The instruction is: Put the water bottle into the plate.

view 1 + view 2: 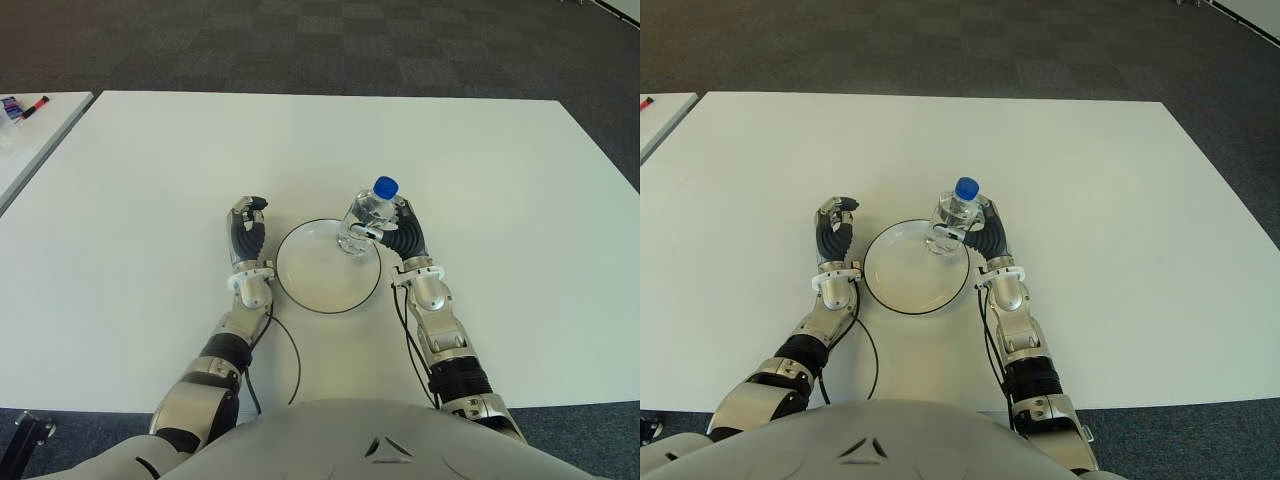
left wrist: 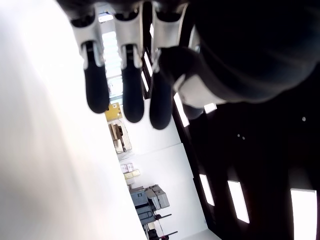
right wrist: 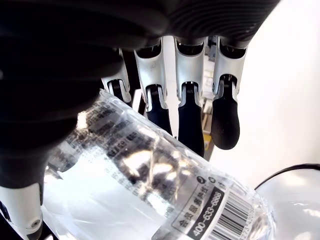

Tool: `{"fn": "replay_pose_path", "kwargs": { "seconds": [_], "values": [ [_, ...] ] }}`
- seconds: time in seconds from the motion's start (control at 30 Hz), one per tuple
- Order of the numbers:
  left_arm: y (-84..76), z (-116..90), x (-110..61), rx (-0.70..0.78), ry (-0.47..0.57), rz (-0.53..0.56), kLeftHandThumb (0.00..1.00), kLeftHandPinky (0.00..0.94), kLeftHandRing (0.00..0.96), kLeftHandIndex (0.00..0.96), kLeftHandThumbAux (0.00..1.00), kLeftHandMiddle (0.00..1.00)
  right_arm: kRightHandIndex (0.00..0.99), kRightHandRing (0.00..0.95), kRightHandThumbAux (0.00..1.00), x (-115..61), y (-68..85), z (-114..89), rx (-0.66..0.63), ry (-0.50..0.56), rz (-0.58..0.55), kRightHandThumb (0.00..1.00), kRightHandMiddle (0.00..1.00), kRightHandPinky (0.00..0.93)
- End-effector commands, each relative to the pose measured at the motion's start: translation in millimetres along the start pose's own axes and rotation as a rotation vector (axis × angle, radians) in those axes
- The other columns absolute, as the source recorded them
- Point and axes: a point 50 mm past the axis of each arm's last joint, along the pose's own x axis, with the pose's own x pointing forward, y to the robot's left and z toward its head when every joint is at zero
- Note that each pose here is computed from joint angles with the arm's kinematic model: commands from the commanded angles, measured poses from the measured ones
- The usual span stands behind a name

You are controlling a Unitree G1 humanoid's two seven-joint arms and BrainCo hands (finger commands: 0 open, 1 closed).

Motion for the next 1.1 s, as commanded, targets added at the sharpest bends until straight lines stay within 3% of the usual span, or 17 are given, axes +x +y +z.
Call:
{"fn": "replay_pose_path", "kwargs": {
  "seconds": [0.03, 1.1],
  "values": [
    [-1.6, -4, -5.7, 0.001, 0.033, -0.023, 0.841, 0.431, 0.395, 0.430, 0.674, 0.446, 0.403, 0.875, 0.675, -0.8, -0.4, 0, -0.006, 0.013, -0.006, 0.856, 0.533, 0.853],
    [-7.1, 2, -7.0, -0.014, 0.049, -0.065, 0.836, 0.409, 0.373, 0.407, 0.678, 0.456, 0.406, 0.881, 0.674, -6.6, 1.8, -14, -0.024, 0.117, 0.020, 0.857, 0.537, 0.859]
  ]
}}
